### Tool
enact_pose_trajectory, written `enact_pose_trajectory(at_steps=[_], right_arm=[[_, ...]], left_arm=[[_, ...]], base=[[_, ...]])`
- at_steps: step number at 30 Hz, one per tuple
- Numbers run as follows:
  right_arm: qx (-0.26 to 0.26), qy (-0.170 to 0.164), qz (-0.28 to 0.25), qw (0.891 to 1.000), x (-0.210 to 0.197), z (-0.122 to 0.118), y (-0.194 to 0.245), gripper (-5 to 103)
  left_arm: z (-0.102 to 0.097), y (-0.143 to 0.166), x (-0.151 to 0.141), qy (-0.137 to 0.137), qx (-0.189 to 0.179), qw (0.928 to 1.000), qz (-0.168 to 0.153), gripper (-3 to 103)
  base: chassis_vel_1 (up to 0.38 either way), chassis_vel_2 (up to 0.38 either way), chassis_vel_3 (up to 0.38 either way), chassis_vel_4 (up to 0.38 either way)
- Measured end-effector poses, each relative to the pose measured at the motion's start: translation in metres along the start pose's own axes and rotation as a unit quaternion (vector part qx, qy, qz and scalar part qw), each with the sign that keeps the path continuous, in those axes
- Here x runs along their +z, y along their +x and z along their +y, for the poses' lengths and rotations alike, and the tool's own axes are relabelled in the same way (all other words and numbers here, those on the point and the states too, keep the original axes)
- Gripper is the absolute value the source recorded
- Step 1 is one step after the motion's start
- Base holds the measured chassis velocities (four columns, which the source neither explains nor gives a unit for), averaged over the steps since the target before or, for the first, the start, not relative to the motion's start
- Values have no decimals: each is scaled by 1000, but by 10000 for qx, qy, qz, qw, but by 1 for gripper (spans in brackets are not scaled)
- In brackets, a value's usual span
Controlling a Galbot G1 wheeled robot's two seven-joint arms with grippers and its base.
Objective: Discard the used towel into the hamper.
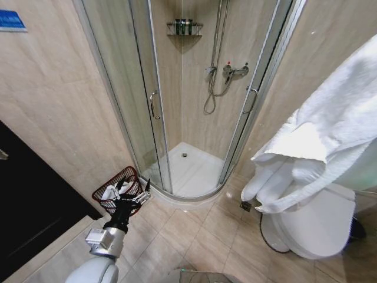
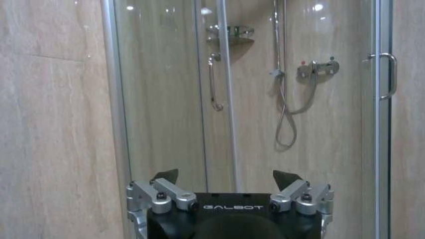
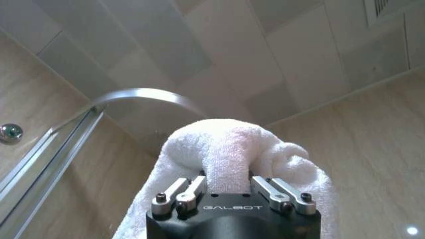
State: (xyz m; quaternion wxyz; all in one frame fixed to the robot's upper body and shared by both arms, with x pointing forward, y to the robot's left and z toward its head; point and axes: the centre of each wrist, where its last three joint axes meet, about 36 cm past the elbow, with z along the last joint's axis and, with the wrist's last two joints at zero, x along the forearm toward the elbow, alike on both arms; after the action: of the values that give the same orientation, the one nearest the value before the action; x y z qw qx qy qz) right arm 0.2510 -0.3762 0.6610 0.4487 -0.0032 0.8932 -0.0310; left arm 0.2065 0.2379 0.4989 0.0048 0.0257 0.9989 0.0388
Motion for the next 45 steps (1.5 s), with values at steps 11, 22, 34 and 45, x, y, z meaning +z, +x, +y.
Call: enact_pose_trajectory(at_steps=[11, 22, 34, 45], right_arm=[[-92, 9, -5, 10000, 6, 4, 4, 20], [-109, 36, -15, 9999, 5, 3, 4, 20], [-113, 57, -25, 9999, 4, 3, 3, 20], [-133, 52, -20, 9999, 4, 3, 2, 20]], left_arm=[[0, 0, 0, 0, 0, 10000, 0, 93], [0, 0, 0, 0, 0, 10000, 0, 93], [0, 0, 0, 0, 0, 10000, 0, 93], [0, 0, 0, 0, 0, 10000, 0, 93]], base=[[0, 0, 0, 0], [41, 45, 41, 46], [97, 91, 99, 96], [129, 122, 119, 129]])
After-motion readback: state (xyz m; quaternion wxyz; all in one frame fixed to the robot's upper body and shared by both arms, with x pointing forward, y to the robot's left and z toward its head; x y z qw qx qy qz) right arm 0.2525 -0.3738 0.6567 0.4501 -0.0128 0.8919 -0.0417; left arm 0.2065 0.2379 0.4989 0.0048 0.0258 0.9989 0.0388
